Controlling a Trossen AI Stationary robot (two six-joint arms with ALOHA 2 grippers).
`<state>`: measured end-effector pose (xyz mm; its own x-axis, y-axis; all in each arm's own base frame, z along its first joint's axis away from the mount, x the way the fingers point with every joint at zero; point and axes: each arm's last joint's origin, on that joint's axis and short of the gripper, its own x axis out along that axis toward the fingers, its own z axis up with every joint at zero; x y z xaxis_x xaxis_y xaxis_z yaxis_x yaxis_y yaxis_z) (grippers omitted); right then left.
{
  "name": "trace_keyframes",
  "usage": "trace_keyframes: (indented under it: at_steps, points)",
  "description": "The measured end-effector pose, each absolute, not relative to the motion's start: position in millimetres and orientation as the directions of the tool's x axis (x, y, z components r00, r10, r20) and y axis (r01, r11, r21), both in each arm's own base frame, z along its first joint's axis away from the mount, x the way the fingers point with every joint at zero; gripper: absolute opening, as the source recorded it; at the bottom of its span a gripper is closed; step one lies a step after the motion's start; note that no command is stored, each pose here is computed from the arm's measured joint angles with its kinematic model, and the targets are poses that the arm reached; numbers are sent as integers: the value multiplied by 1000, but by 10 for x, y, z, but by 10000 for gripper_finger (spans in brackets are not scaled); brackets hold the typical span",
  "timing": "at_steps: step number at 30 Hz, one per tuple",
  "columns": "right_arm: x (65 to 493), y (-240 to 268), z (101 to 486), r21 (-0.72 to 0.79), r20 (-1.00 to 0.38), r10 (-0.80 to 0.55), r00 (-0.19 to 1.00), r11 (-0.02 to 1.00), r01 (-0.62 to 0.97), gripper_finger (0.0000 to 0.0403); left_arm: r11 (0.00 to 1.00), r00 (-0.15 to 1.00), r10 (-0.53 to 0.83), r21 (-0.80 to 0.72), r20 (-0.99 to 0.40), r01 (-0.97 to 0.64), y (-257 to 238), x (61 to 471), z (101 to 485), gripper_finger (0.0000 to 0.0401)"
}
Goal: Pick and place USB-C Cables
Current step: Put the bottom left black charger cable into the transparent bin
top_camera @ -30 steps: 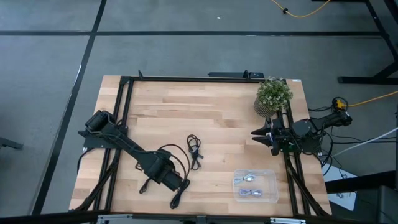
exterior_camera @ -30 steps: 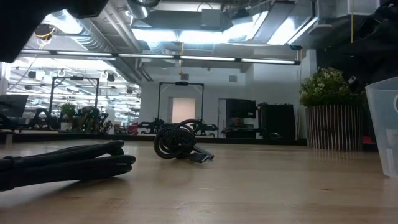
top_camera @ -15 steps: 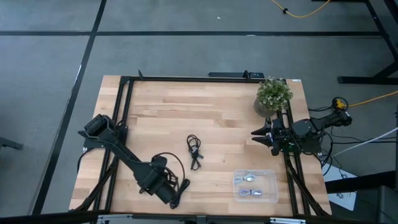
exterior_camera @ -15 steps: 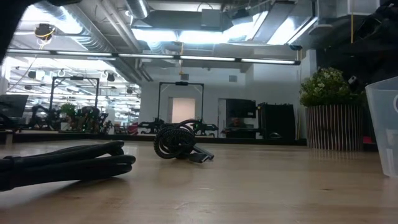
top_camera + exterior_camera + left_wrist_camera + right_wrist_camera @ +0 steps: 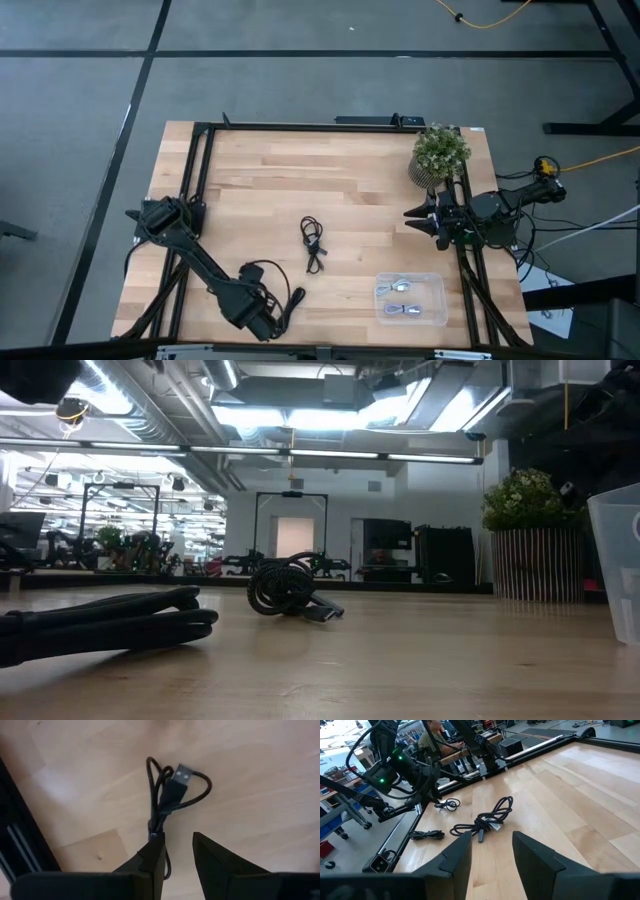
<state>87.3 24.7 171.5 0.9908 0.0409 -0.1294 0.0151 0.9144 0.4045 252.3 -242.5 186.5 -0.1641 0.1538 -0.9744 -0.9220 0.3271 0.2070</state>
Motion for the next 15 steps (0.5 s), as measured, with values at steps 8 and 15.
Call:
trace_keyframes:
  at_steps: [8,15]
  points:
    - [873,247,1715,403,-130,41,991,915,15,147,259,-251,111,272,-961,-927,-2425,2401,1696,92]
    - [873,247,1715,402,-130,41,991,915,15,147,278,-186,27,186,-982,-942,-2447,2413,1473,92]
